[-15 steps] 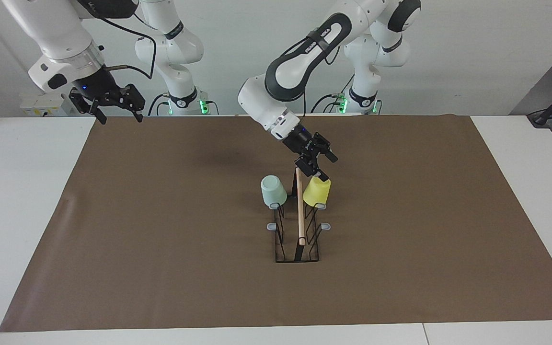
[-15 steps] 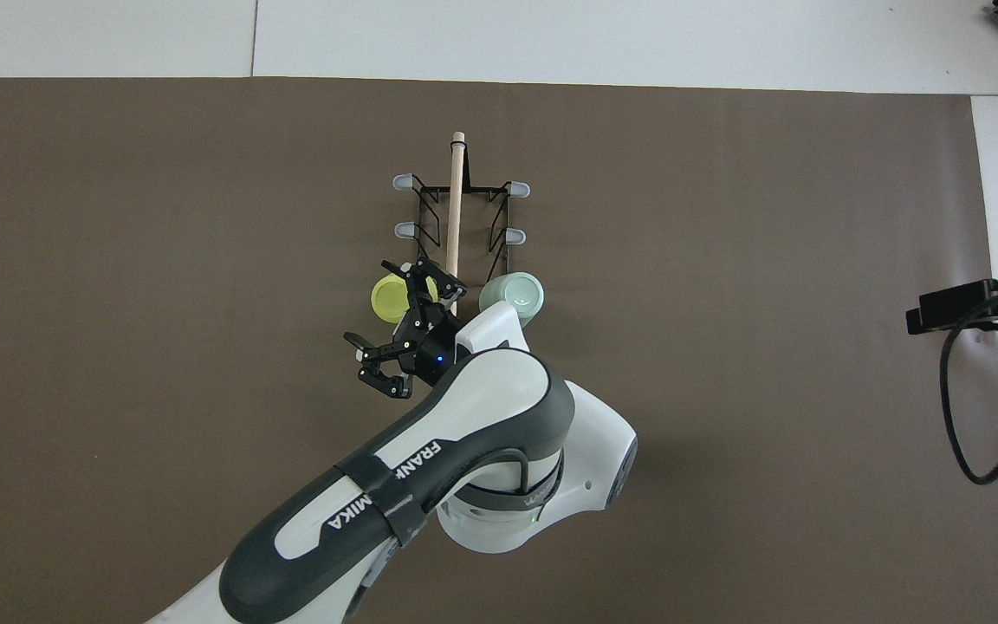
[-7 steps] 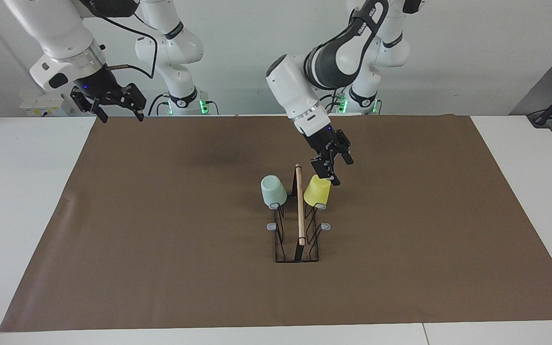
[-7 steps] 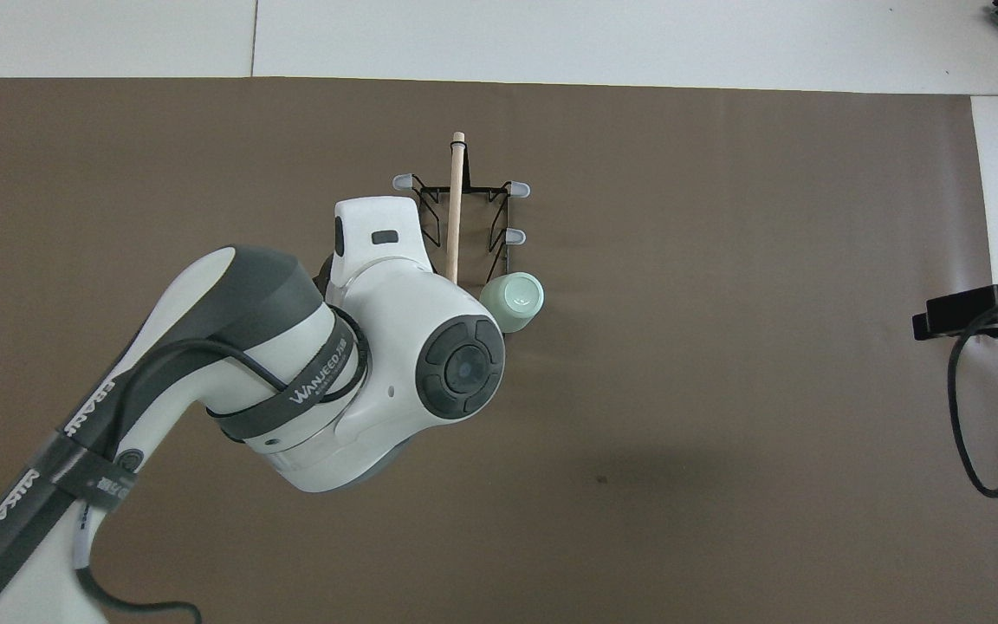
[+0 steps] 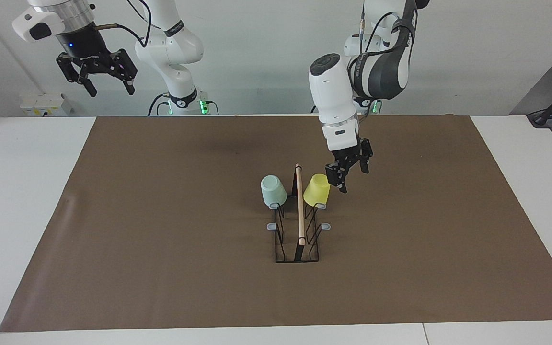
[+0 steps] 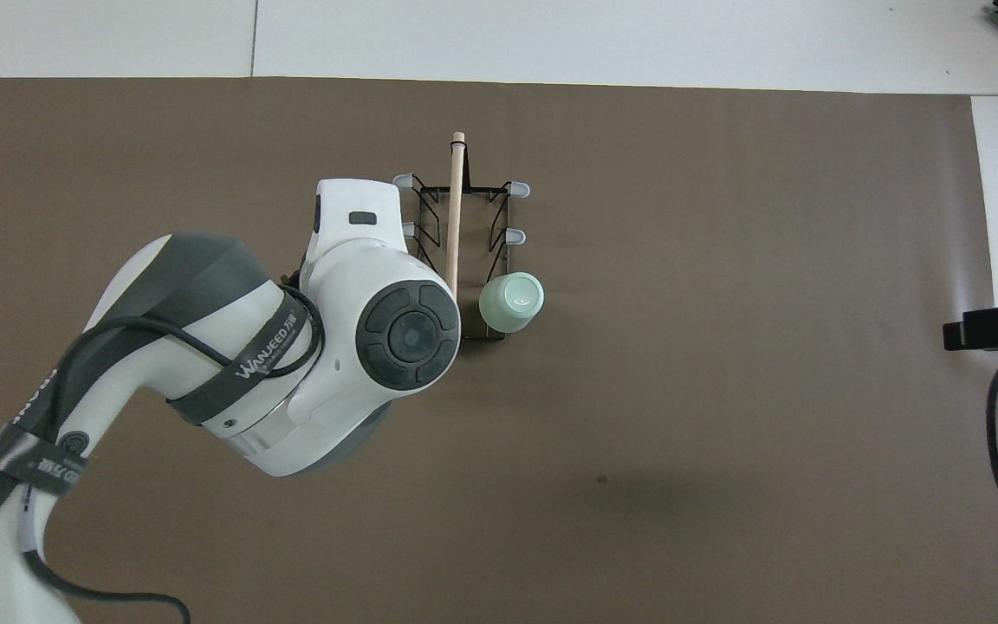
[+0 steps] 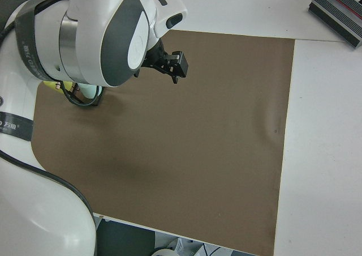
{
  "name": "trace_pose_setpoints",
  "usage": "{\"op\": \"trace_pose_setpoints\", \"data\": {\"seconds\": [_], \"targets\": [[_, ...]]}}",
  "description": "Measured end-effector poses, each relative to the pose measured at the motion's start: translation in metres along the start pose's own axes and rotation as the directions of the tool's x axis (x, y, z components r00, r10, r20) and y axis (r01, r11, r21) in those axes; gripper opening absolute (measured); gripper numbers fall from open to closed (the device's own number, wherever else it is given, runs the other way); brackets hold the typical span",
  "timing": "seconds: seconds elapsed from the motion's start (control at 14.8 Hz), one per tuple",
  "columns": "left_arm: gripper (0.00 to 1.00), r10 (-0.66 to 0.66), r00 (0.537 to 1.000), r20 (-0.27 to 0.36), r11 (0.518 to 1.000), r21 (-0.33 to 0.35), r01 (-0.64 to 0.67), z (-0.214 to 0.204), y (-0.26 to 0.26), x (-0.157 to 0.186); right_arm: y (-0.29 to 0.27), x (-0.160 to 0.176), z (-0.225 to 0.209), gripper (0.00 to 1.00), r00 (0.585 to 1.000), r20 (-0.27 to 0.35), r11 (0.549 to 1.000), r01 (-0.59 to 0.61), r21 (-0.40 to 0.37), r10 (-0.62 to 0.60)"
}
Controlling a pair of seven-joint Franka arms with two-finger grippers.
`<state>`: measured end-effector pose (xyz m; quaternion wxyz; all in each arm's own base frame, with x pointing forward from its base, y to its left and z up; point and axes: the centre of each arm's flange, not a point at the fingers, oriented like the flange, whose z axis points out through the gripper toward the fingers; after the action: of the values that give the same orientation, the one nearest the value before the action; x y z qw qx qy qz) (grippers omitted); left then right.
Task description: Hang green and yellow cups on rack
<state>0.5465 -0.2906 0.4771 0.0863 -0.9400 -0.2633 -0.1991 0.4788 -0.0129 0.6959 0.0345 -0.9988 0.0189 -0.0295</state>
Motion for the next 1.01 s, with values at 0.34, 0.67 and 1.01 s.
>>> {"op": "trace_pose_setpoints", "data": {"seconds": [0.34, 0.67, 1.01], "targets": [[1.0, 0.209, 0.973, 0.096, 0.977, -0.057, -0.204, 0.0, -0.016, 0.019, 0.0, -0.001, -0.001, 1.0, 1.0, -0.003, 1.0, 0.0, 0.0, 0.0], [1.0, 0.331, 0.933, 0.144, 0.94, -0.133, -0.313, -0.002, -0.043, 0.048, 0.0, -0.001, -0.001, 1.0, 1.0, -0.003, 1.0, 0.0, 0.0, 0.0], [1.0, 0.485, 0.857, 0.175, 0.862, -0.26, -0.435, -0.016, -0.097, 0.079, 0.0, -0.001, -0.002, 1.0, 1.0, -0.003, 1.0, 0.0, 0.0, 0.0]]}}
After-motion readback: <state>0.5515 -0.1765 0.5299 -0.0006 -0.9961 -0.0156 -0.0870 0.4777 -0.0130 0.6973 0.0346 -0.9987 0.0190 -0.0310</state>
